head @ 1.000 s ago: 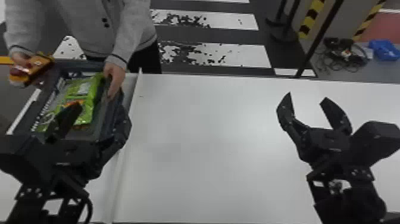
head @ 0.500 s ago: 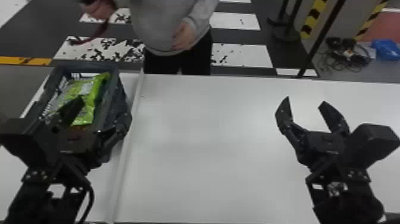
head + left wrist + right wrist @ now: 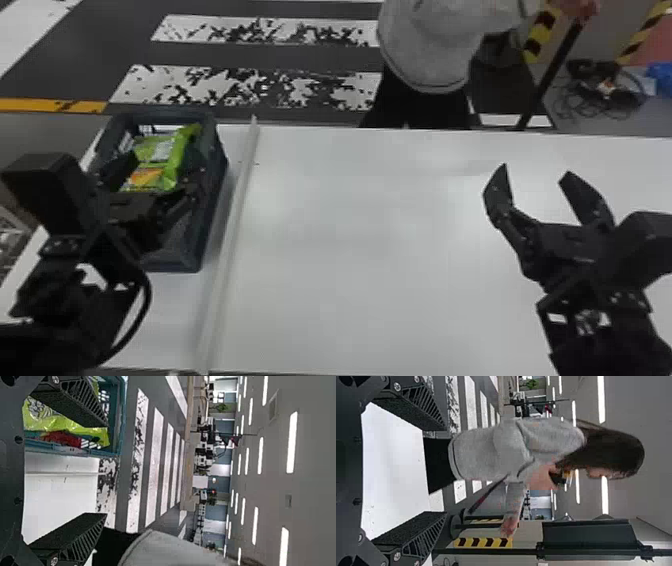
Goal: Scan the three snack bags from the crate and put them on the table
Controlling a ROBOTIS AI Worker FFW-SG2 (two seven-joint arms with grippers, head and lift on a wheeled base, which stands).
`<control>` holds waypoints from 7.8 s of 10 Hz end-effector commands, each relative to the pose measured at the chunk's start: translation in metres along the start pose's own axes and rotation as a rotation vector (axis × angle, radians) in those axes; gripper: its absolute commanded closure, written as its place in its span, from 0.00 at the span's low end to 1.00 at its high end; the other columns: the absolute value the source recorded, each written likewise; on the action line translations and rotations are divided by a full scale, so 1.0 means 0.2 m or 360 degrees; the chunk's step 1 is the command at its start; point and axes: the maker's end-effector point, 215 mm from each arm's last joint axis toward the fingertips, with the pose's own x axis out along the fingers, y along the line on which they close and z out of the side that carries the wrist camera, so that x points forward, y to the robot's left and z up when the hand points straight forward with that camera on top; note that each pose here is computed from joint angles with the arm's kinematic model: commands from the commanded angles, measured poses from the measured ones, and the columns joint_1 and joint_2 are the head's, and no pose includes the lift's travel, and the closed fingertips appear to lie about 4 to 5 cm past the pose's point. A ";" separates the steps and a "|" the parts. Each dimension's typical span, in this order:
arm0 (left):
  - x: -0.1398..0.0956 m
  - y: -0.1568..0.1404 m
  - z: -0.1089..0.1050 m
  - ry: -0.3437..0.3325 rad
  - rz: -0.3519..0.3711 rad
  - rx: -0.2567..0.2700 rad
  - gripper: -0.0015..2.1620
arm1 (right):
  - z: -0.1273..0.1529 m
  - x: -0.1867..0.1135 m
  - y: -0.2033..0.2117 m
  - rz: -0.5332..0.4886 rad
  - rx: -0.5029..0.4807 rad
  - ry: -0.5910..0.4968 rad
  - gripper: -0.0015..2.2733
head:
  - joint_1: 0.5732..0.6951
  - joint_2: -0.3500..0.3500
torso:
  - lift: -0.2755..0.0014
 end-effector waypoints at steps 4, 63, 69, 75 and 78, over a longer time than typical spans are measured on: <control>-0.02 0.27 -0.20 0.0275 0.0096 -0.0077 0.04 | -0.01 -0.04 0.11 0.0060 0.0003 -0.0011 0.06 | 1.00 0.61 | 0.66; -0.22 -1.90 -1.01 0.0847 -0.1331 -0.0038 0.98 | 0.22 0.06 0.10 0.0030 0.0073 -0.0247 0.06 | 1.00 0.00 | 0.66; -0.18 -1.87 -0.93 0.0778 -0.1305 -0.0005 0.01 | 0.24 0.04 0.12 0.0040 0.0079 -0.0252 0.06 | 1.00 0.00 | 0.66; 0.15 -1.02 -0.17 -0.0128 -0.0597 0.0080 0.01 | 0.23 0.02 0.13 0.0053 0.0079 -0.0242 0.06 | 1.00 0.06 | 0.66; 0.04 -0.44 -0.05 -0.0137 -0.0392 0.0022 0.01 | 0.17 0.01 0.15 0.0059 0.0063 -0.0195 0.06 | 1.00 0.28 | 0.66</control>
